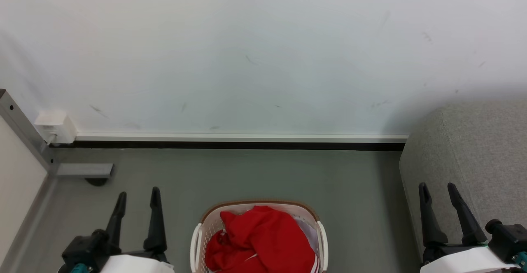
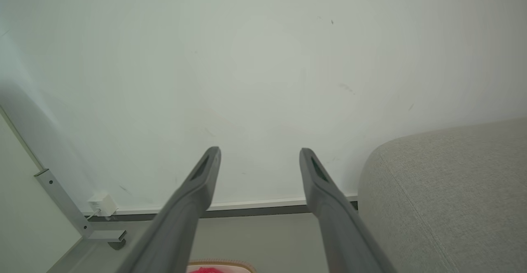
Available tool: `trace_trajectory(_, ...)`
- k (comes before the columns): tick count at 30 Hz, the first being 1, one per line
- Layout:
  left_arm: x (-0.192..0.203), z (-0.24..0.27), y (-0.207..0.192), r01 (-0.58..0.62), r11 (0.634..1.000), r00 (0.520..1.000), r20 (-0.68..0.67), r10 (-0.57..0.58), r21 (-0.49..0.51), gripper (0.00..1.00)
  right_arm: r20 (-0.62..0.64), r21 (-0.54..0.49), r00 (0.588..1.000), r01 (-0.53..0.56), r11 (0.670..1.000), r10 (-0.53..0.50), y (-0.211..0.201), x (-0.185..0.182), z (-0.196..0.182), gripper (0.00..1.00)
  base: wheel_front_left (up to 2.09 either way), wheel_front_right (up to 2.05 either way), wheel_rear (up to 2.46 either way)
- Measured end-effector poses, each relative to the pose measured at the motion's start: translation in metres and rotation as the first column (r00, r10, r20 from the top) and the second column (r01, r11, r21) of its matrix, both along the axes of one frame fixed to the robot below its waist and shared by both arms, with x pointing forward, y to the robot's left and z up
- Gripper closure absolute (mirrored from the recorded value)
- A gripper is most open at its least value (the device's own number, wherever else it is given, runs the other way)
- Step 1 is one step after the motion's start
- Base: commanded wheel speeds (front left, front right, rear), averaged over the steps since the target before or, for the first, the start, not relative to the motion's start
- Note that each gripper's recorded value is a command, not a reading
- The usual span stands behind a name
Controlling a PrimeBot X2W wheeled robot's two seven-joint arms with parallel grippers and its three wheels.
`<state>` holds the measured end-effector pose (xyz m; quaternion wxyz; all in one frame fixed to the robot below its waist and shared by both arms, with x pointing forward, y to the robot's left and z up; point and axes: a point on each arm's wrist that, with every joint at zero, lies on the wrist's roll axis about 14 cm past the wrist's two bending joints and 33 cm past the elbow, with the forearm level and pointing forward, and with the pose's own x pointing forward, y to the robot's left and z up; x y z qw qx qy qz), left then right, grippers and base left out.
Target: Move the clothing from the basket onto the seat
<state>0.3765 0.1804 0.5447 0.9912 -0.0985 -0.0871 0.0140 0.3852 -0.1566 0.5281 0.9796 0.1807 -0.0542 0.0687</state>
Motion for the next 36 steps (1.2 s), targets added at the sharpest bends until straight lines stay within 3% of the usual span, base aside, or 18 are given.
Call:
trace_trajectory(21,-0.005,0.010,-0.008,0.004,0.990,0.999,0.051,-0.011,0.144,0.00,0.046,-0.109,0.999,-0.010,0.994,0.015,0.006,-0.003,0.006,0.00,0.00,0.00,0.00)
trace_trajectory(36,-0.006,0.008,-0.005,-0.003,0.989,0.999,0.047,-0.004,0.150,0.00,0.056,-0.103,0.998,-0.001,0.995,0.007,0.004,-0.003,0.009,0.00,0.00,0.00,0.00)
